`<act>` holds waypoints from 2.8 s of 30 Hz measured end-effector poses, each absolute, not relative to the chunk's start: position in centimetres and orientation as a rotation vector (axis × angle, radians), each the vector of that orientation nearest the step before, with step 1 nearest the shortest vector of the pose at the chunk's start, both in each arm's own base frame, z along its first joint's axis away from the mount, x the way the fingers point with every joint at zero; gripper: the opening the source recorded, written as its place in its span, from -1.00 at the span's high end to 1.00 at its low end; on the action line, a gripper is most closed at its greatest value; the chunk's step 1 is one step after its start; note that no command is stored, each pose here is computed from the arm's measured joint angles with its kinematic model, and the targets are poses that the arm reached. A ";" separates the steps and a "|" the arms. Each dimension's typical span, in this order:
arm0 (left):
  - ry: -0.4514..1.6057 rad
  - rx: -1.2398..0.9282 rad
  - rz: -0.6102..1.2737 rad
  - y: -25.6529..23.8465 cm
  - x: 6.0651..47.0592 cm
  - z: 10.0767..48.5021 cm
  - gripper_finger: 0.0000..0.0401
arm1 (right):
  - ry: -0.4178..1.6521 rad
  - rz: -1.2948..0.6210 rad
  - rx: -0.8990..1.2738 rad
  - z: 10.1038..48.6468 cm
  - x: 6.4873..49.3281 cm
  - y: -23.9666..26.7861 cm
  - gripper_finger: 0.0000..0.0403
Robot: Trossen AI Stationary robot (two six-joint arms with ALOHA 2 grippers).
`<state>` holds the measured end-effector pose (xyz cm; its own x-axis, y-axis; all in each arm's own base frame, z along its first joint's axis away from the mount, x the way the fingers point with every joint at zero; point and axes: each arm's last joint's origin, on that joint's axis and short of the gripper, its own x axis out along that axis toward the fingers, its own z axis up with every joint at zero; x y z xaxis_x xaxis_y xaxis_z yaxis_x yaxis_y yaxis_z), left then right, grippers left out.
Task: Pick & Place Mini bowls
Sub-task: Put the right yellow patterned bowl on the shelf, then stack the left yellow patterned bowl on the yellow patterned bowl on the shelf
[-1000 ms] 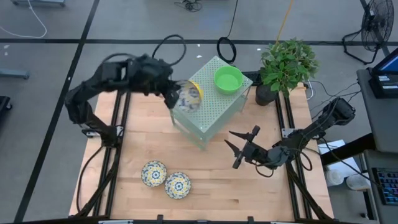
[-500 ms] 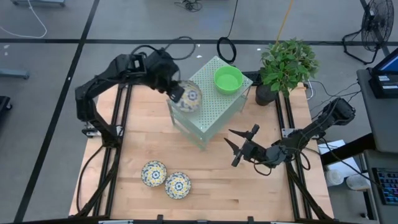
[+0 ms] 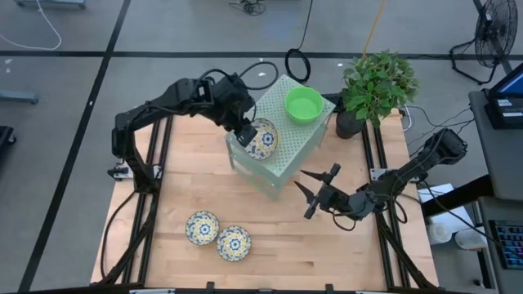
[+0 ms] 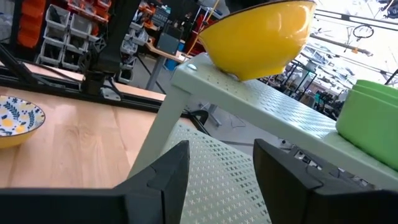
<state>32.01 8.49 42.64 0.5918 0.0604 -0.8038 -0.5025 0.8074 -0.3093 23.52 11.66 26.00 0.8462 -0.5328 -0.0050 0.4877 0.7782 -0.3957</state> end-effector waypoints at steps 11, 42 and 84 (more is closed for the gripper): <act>0.818 -0.504 0.326 8.2 31.9 43.5 0.82 | 0.121 -0.553 -0.397 26.0 23.5 11.7 0.18; 0.667 -0.388 0.251 7.2 31.1 47.4 -0.14 | 0.119 -0.553 -0.388 25.9 23.5 11.7 0.18; 1.357 -0.303 0.562 -12.6 19.7 21.6 0.49 | 0.144 -0.519 -0.331 25.1 23.1 12.4 0.18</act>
